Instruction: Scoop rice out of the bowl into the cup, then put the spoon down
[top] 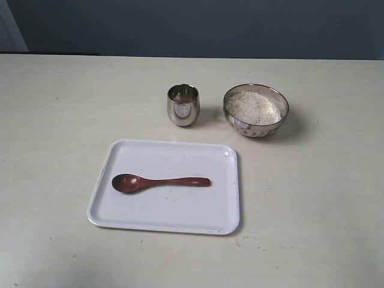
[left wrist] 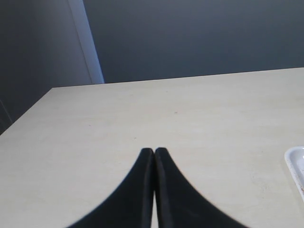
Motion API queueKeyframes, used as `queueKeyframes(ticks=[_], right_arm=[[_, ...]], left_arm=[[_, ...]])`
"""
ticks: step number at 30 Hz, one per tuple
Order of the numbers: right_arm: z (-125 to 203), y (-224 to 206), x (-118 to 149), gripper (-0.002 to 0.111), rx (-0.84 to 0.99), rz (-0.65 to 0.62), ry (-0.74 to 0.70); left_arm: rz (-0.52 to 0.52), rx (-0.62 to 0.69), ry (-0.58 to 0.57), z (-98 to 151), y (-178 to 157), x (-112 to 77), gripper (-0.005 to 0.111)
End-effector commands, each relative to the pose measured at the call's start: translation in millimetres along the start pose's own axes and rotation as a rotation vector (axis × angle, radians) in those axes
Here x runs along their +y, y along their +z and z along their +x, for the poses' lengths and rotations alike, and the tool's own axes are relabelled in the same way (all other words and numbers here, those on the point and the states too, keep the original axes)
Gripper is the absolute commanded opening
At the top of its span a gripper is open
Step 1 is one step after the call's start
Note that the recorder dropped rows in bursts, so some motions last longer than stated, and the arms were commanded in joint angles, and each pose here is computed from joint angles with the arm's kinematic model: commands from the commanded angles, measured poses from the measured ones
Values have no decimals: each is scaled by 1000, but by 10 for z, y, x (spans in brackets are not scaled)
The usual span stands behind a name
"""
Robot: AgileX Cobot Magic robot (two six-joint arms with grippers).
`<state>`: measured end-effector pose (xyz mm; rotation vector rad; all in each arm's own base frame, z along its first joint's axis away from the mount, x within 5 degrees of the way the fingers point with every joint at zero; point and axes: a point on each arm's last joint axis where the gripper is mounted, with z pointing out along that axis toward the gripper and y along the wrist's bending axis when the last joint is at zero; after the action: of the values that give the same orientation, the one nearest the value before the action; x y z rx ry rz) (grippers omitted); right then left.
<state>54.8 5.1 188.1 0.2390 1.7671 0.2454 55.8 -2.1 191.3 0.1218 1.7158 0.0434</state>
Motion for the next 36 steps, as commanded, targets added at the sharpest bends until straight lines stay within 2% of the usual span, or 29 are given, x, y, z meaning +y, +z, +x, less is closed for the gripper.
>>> queueKeyframes(ticks=[1,36], right_arm=[[24,0,-7,0,11,6,-2],[20,1,0,0,6,-2,28]], left_arm=[[1,-19,-1,-22,-5,1,0],[1,-19,-1,-22,-5,1,0]])
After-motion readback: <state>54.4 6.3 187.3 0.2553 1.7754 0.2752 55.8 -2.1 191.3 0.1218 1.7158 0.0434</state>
